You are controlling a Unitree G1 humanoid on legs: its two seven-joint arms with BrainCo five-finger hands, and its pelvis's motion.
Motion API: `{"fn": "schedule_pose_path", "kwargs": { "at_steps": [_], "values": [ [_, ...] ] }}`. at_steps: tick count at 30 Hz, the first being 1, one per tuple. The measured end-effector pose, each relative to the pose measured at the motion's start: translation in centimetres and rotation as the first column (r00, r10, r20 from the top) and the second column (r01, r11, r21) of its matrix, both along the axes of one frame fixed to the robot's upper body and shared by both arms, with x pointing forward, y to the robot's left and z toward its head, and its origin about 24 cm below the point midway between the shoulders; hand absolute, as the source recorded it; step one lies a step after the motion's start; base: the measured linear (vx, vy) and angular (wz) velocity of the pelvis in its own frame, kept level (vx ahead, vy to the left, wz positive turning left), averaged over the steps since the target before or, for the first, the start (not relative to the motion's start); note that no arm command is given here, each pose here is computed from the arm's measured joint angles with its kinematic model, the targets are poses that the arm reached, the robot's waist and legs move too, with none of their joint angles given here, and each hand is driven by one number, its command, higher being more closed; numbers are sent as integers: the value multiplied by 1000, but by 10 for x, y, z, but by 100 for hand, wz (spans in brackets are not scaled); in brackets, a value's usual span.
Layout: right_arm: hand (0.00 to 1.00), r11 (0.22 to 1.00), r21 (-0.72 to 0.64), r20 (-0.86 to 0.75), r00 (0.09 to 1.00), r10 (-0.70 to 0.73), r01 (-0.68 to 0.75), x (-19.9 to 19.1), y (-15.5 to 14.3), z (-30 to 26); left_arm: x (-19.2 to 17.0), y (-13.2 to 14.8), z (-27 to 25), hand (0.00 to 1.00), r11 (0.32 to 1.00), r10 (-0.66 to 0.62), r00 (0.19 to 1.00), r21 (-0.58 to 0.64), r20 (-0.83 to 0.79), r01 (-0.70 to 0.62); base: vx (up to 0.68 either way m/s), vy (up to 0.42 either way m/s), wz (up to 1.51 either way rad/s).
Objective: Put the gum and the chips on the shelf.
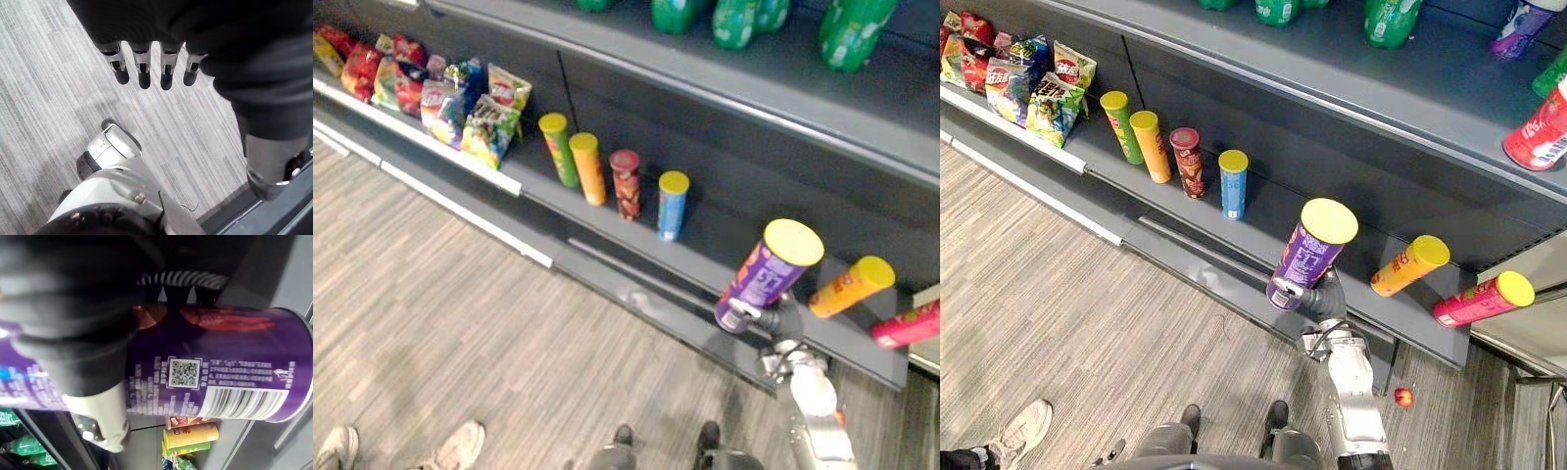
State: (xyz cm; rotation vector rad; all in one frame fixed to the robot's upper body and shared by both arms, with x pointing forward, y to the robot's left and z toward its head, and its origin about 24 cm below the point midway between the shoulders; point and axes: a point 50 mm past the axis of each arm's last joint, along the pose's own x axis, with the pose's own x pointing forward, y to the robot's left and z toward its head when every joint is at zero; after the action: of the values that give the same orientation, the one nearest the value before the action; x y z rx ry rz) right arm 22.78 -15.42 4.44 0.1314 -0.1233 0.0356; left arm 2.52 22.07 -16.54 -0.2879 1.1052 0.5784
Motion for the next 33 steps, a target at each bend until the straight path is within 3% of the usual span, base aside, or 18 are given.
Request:
{"fn": "schedule_pose_path", "kwargs": {
  "at_steps": [11, 20, 27, 33],
  "values": [
    [100, 997, -83, -60, 998, -3, -2, 4, 12, -14, 5, -1, 0, 0, 996, -74, 997, 39, -24, 75, -16, 72, -3],
    [100, 983, -178, 126, 991, -32, 54, 55, 19, 34, 59, -6, 9, 0, 988, -149, 981, 67, 121, 142, -91, 12, 0],
    [100, 939, -149, 301, 919, -256, 311, 109, -3, 100, 98, -19, 24, 0, 986, -167, 945, 75, 279, 152, -93, 33, 16],
    [100, 819, 50, 463, 713, -526, 572, 134, -47, 199, 119, -30, 32, 0, 979, -203, 915, 76, 348, 188, -64, 19, 10]
  ]
}}
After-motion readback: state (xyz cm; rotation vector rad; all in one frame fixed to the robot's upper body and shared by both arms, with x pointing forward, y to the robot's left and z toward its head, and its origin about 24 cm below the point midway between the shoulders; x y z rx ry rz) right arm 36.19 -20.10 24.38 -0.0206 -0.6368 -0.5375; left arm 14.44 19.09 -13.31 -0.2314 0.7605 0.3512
